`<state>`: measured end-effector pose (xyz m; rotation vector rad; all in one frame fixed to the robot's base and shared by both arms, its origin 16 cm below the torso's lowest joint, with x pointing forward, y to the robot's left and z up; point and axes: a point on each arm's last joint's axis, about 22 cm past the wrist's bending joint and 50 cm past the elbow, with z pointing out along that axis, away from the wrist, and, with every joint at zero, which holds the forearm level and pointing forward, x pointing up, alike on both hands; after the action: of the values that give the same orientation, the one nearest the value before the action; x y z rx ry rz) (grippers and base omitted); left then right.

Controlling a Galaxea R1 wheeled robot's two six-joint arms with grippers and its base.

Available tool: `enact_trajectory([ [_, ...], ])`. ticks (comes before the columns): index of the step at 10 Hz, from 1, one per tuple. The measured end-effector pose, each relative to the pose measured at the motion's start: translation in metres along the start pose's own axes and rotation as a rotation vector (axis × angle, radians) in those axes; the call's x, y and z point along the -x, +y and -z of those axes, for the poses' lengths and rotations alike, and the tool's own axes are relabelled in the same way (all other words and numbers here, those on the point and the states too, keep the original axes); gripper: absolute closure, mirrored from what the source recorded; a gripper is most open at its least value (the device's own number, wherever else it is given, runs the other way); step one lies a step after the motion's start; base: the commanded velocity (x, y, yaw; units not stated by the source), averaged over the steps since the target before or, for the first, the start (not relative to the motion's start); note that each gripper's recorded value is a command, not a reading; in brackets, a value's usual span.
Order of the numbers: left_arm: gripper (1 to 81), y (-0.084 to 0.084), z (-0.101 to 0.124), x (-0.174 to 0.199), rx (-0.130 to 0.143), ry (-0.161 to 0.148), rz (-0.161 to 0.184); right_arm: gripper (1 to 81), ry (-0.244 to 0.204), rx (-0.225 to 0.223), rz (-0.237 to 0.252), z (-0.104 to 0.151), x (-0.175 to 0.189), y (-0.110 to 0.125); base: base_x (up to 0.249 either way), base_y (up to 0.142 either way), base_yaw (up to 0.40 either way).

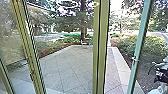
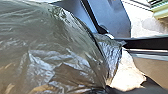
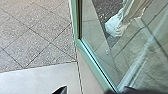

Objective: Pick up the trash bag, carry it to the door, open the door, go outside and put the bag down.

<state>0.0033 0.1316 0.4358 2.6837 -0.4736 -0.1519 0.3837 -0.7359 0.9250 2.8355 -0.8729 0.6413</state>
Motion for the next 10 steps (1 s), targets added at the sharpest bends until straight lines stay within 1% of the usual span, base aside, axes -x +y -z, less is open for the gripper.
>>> enact_trajectory([
  [1, 81.1, 0.000, 0.000, 0.000, 0.000, 0.000, -0.001, 1.0, -0.062, -0.051, 0.033, -0.015, 0.031, -0.018, 0.000, 0.000, 0.000],
  [2, 81.1, 0.000, 0.000, 0.000, 0.000, 0.000, -0.002, 1.0, -0.111, -0.098, 0.061, -0.024, 0.057, -0.034, 0.000, 0.000, 0.000],
  [3, 81.1, 0.000, 0.000, -0.001, 0.000, 0.001, -0.004, 1.0, -0.157, -0.124, 0.083, -0.035, 0.086, -0.040, 0.000, 0.000, 0.000],
  [4, 81.1, -0.001, 0.001, -0.004, -0.001, 0.003, -0.006, 1.0, -0.213, -0.133, 0.109, -0.050, 0.126, -0.038, 0.000, 0.000, 0.000],
  [5, 81.1, -0.002, 0.002, -0.011, -0.003, 0.010, -0.010, 1.0, -0.276, -0.143, 0.140, -0.068, 0.174, -0.035, 0.000, 0.000, 0.000],
  [6, 81.1, -0.004, 0.003, -0.016, -0.007, 0.017, -0.013, 1.0, -0.321, -0.166, 0.167, -0.080, 0.217, -0.038, 0.000, 0.000, 0.000],
  [7, 81.1, -0.009, 0.005, -0.015, -0.014, 0.019, -0.011, 1.0, -0.359, -0.211, 0.196, -0.091, 0.266, -0.048, 0.000, 0.000, 0.000],
  [8, 81.1, -0.016, 0.006, -0.013, -0.021, 0.018, -0.009, 1.0, -0.399, -0.258, 0.204, -0.097, 0.313, -0.057, 0.000, 0.000, 0.000],
  [9, 81.1, -0.022, 0.009, -0.012, -0.030, 0.019, -0.007, 1.0, -0.436, -0.280, 0.200, -0.102, 0.357, -0.055, 0.000, 0.000, 0.000],
  [10, 81.1, -0.027, 0.010, -0.013, -0.038, 0.024, -0.006, 1.0, -0.466, -0.287, 0.194, -0.105, 0.392, -0.047, 0.000, 0.000, 0.000],
])
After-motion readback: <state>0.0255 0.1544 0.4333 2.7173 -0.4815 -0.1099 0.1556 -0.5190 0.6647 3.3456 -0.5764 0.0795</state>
